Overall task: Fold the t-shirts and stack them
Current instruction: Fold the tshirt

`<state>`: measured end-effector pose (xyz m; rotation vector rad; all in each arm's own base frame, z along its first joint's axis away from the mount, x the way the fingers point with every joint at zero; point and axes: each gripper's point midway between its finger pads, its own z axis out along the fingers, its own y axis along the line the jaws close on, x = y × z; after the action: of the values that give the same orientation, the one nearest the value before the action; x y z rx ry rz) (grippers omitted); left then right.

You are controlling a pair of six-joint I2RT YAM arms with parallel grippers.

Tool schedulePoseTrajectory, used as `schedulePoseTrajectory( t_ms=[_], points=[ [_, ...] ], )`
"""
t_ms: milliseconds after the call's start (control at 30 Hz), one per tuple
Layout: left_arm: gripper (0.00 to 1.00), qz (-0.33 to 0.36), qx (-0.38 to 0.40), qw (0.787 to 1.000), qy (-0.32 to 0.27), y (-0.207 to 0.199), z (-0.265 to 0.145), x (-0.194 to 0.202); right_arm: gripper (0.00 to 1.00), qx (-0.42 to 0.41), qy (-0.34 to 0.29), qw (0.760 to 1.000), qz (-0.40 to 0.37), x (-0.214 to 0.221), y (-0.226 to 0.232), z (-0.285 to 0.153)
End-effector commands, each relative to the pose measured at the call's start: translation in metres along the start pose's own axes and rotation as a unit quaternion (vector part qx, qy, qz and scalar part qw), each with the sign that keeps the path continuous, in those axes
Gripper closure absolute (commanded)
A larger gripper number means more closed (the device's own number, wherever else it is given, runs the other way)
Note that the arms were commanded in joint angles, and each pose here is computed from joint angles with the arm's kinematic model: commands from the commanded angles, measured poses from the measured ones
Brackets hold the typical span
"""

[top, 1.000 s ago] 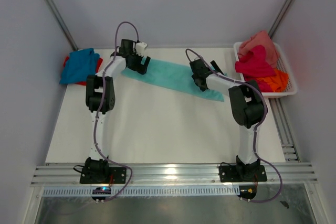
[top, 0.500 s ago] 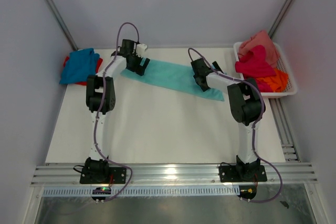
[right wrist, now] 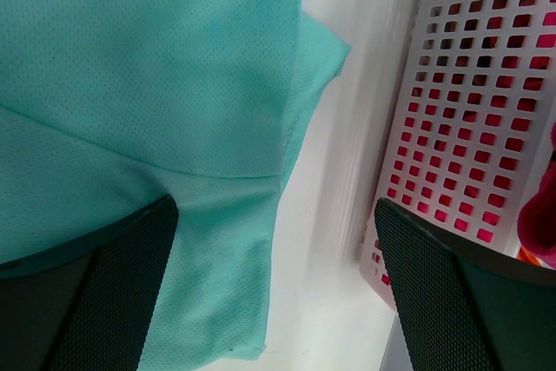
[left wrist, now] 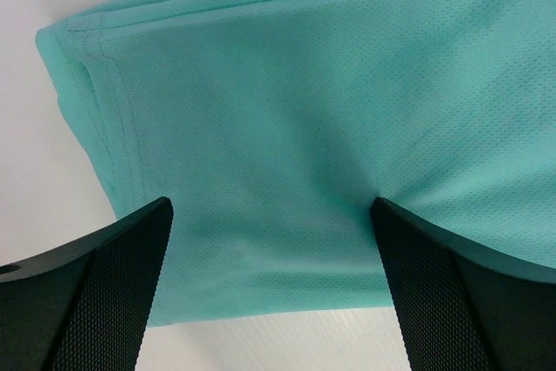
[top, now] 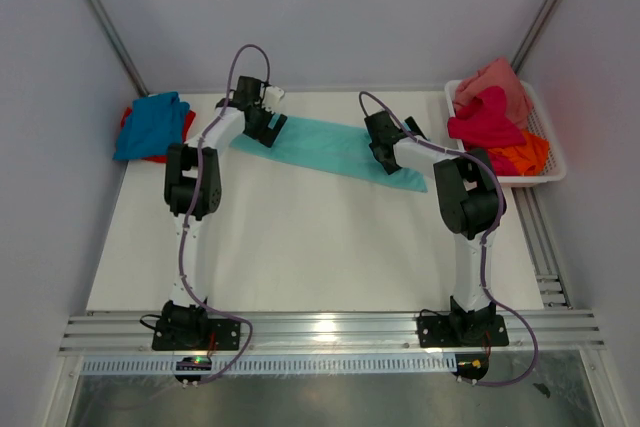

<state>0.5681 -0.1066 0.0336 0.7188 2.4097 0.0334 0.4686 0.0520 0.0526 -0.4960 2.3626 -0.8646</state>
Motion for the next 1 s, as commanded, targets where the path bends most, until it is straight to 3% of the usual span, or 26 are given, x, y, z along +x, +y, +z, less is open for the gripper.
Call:
schedulePoseTrajectory(
  t_ms=[0,233,600,800,967],
  points=[
    [0.02,0.014,-0.013,0.999,0.044,0.004,-0.008,0.023,0.01,-0.005,0.014,1.000,-0.013,0.006,-0.002,0.004],
    [0.03,0.015,-0.018,0.999,0.047,0.002,-0.011,0.026,0.01,-0.004,0.013,1.000,-0.012,0.002,-0.008,0.005],
    [0.01,0.007,-0.091,0.995,-0.049,0.037,-0.027,-0.039,0.01,-0.017,0.013,1.000,-0.008,0.007,-0.004,0.002],
    [0.01,0.001,-0.169,0.984,-0.064,0.067,-0.027,-0.048,0.01,-0.016,0.003,1.000,-0.001,0.006,-0.010,-0.005],
    [0.01,-0.001,-0.181,0.981,-0.072,0.070,-0.022,-0.049,0.01,-0.022,-0.005,1.000,0.005,0.005,-0.014,-0.013]
  ],
)
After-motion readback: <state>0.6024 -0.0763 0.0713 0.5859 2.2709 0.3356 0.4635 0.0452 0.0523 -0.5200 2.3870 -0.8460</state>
